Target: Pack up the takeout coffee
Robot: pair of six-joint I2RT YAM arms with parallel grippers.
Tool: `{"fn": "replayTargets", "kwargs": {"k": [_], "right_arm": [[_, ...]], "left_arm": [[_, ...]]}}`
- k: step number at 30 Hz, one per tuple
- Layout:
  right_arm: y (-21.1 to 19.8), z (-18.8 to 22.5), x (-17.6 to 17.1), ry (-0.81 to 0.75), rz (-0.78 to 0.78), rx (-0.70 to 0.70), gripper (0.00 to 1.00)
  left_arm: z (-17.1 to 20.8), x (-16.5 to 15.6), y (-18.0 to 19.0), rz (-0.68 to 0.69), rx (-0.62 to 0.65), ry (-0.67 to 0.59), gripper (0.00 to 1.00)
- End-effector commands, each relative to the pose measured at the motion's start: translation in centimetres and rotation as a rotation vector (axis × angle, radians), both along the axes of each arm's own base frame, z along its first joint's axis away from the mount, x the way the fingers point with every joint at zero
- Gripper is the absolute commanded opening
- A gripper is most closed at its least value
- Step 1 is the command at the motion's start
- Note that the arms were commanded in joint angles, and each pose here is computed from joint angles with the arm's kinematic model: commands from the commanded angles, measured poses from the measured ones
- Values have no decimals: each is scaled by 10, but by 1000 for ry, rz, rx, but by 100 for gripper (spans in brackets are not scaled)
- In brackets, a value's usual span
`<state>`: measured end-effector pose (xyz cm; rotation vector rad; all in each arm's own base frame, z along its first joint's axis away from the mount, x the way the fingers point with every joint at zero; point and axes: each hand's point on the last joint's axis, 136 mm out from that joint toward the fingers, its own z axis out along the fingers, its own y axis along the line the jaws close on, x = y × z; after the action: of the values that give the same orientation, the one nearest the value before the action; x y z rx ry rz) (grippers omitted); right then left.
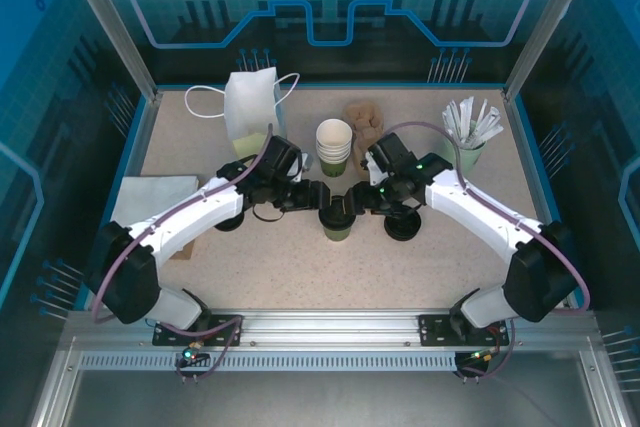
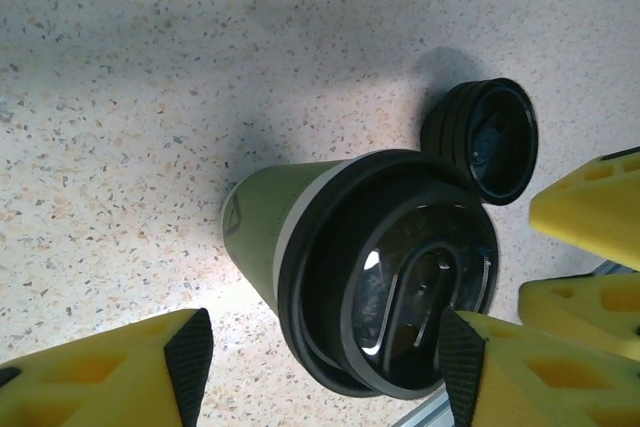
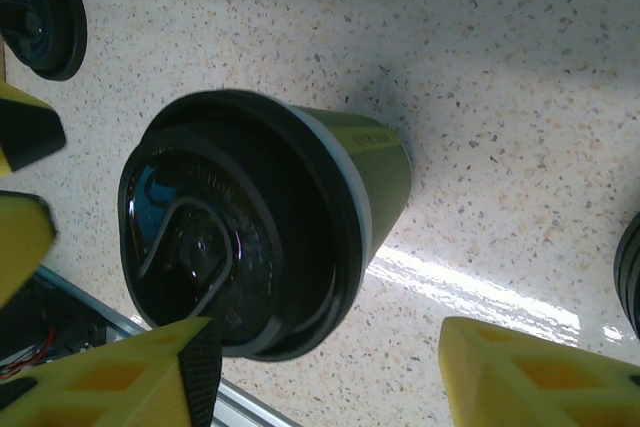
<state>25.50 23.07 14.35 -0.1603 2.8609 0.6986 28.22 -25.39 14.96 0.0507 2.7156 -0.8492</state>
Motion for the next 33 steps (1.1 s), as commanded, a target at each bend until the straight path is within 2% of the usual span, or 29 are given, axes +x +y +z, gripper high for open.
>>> {"fn": "replayTargets", "kwargs": {"k": [1, 13, 25, 33], "right_arm": [[10, 4, 6, -17, 8, 2, 60], [4, -19, 0, 51, 18, -67, 50], [-13, -49, -14, 157, 41, -193, 35], [-27, -70, -29, 227, 60, -264, 32]], "left_arm": [[-9, 0, -4, 2, -26, 37, 64], [-42, -7, 1, -12, 44, 115, 58], [-57, -19, 9, -18, 97, 157, 56], [-64, -23, 15, -12, 129, 174, 54]]}}
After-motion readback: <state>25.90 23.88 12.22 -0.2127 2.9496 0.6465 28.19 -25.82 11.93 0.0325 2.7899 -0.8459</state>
